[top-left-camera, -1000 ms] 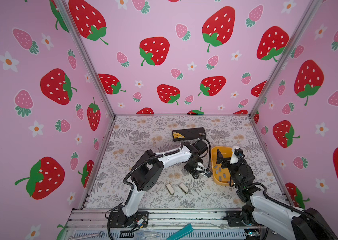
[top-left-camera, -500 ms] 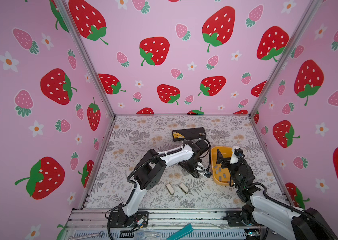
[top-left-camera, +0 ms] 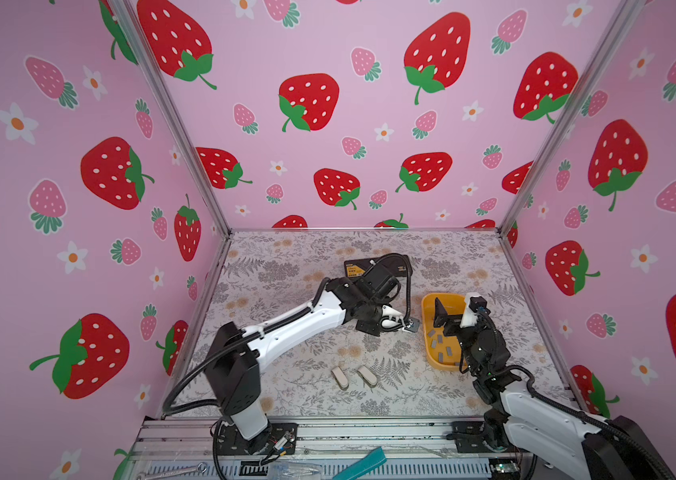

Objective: Load the staples into the stapler
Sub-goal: 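Lift the stapler with the left gripper while the right gripper approaches it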

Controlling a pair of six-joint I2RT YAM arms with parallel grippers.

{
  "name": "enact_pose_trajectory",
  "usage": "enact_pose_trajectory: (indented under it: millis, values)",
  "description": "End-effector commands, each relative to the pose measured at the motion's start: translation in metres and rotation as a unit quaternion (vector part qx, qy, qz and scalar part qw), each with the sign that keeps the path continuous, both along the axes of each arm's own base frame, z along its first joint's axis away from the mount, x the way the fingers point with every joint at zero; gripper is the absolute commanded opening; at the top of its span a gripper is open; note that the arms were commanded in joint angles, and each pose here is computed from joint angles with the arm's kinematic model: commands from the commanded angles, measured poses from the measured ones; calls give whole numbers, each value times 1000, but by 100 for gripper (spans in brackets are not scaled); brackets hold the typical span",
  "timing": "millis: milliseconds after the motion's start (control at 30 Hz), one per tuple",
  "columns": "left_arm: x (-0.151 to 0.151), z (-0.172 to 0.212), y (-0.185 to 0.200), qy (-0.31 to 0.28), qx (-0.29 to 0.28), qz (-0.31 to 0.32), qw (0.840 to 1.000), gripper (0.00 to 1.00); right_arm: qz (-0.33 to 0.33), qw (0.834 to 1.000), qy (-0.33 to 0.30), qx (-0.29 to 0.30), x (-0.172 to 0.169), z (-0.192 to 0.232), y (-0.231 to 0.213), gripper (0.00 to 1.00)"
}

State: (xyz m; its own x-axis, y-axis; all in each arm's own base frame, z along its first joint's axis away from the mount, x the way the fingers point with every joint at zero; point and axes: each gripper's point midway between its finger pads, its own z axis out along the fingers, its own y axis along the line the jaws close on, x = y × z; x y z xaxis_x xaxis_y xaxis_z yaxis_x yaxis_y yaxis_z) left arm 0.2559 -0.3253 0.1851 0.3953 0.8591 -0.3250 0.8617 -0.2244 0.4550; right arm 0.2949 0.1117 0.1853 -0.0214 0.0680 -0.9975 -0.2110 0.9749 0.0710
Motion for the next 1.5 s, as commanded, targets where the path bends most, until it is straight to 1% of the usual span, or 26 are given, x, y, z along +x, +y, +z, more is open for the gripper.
enact_pose_trajectory:
  millis: [0,67,133,167,233,300,333,400,467,500,533,567,633,733,833,867,933,967,1033,1067,1100,1167,1200,1233,1333,1467]
  values:
    - [12,25,19,-24,-99,146,984,0,5,1000,4,27,0,15,1,99]
    - [10,34,27,-14,-167,192,967,0,48,997,18,58,-5,33,15,96]
    - [9,35,29,-10,-210,214,954,0,116,989,9,96,-19,58,35,93]
    - [12,35,28,-13,-225,224,948,0,143,983,7,118,-27,69,42,91]
    - [19,35,25,-9,-242,245,939,0,173,973,22,155,-37,86,51,88]
    - [19,30,18,9,-248,243,938,0,183,963,68,188,-42,89,56,88]
    - [18,27,16,13,-252,239,938,0,195,954,98,205,-45,89,61,86]
    - [14,20,14,17,-266,229,936,0,249,926,146,242,-58,89,79,84]
    - [8,10,18,10,-276,218,936,0,316,884,191,286,-76,91,99,79]
    - [8,7,23,4,-281,225,933,0,335,868,211,299,-82,90,106,77]
    - [8,7,27,-1,-288,233,929,0,345,856,232,307,-86,89,110,77]
    - [6,8,31,-3,-294,237,926,0,349,850,249,305,-87,90,113,73]
    - [2,15,35,-7,-311,239,920,0,347,857,255,282,-85,98,116,69]
    - [-2,23,36,-17,-344,234,909,0,316,882,237,256,-70,106,111,69]
    - [-5,19,38,-28,-343,225,912,0,290,897,222,249,-55,99,108,70]
    - [-5,14,40,-32,-336,226,914,0,292,899,216,246,-52,98,111,70]
    - [-6,7,43,-43,-330,221,917,0,291,901,213,240,-45,92,114,70]
    - [-4,9,43,-50,-337,221,914,0,289,902,216,236,-41,87,116,70]
    - [-6,11,41,-47,-344,212,913,0,296,905,213,220,-38,83,122,67]
    - [-8,11,39,-41,-344,207,915,0,293,905,227,210,-34,73,126,66]
    - [-10,12,37,-35,-346,204,915,0,294,904,236,204,-34,66,129,66]
    - [-11,11,37,-32,-347,202,915,0,314,904,227,182,-40,59,138,65]
    - [-11,8,38,-35,-349,205,914,0,305,909,227,172,-41,52,139,67]
    - [-9,8,38,-40,-353,207,912,0,307,909,230,164,-44,47,142,69]
    - [-9,6,37,-37,-350,207,913,0,339,901,226,148,-56,41,161,69]
    - [-9,2,38,-41,-353,206,911,0,368,893,231,121,-70,34,187,66]
